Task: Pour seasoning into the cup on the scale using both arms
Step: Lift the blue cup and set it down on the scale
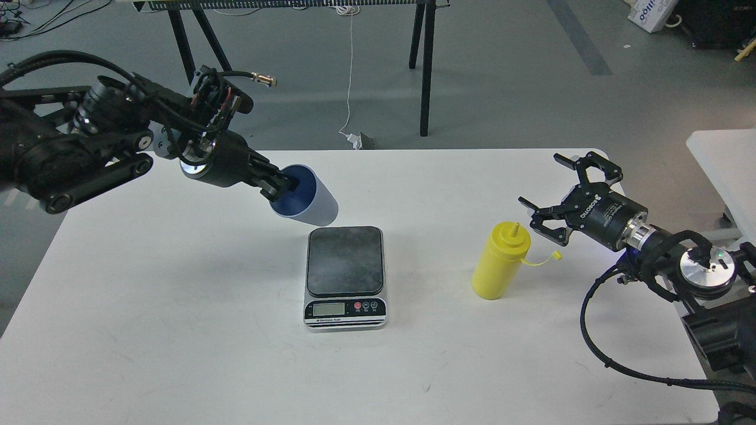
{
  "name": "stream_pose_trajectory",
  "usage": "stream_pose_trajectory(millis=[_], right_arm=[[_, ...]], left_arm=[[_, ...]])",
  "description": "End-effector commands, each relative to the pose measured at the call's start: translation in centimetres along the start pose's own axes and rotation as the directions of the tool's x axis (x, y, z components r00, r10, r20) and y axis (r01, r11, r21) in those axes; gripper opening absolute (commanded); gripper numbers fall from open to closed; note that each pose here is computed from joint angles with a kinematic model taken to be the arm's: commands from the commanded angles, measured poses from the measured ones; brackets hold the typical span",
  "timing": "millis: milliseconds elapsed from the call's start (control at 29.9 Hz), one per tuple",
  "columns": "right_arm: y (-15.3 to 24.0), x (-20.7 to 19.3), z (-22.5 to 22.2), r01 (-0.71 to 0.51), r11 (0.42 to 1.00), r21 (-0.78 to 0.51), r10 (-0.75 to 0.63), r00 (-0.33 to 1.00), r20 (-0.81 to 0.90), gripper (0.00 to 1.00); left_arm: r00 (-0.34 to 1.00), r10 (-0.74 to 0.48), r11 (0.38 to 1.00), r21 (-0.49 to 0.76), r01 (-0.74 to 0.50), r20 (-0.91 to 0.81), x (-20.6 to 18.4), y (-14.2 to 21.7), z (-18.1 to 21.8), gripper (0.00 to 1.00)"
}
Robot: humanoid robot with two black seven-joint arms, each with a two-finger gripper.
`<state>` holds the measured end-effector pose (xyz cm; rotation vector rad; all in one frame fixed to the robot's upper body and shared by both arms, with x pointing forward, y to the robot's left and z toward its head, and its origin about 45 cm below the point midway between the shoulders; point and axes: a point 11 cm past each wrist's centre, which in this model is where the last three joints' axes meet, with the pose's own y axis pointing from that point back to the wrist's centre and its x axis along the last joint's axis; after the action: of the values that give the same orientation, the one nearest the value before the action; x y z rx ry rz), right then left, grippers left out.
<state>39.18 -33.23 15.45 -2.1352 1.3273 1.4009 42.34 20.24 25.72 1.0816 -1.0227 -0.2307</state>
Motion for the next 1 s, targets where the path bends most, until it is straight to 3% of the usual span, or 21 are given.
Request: stream_pose_trajectory(millis=[0,602,970], right_arm=[[0.0,0.0,-0.1,-0.001,1.0,0.003,0.001,1.0,0.001,0.96],[0.2,0.3,0.0,-0.007,1.0,0.003,0.007,1.0,0.006,0.96],[0.5,0.7,0.3,-0.017,1.0,0.001,0.017,1.0,0.012,0.96]], left_arm=[[0.998,-0.032,0.999,-0.041,0.034,0.059,0.4,-2.6,2.2,0.04],[0.992,-0.101,0.993,-0.045,0.105,0.072,-2.3,-4.0,2.5,0.09],[0.992,-0.108,0.992,-0.062,0.112,0.063,-2.9,-4.5,2.9,0.3]])
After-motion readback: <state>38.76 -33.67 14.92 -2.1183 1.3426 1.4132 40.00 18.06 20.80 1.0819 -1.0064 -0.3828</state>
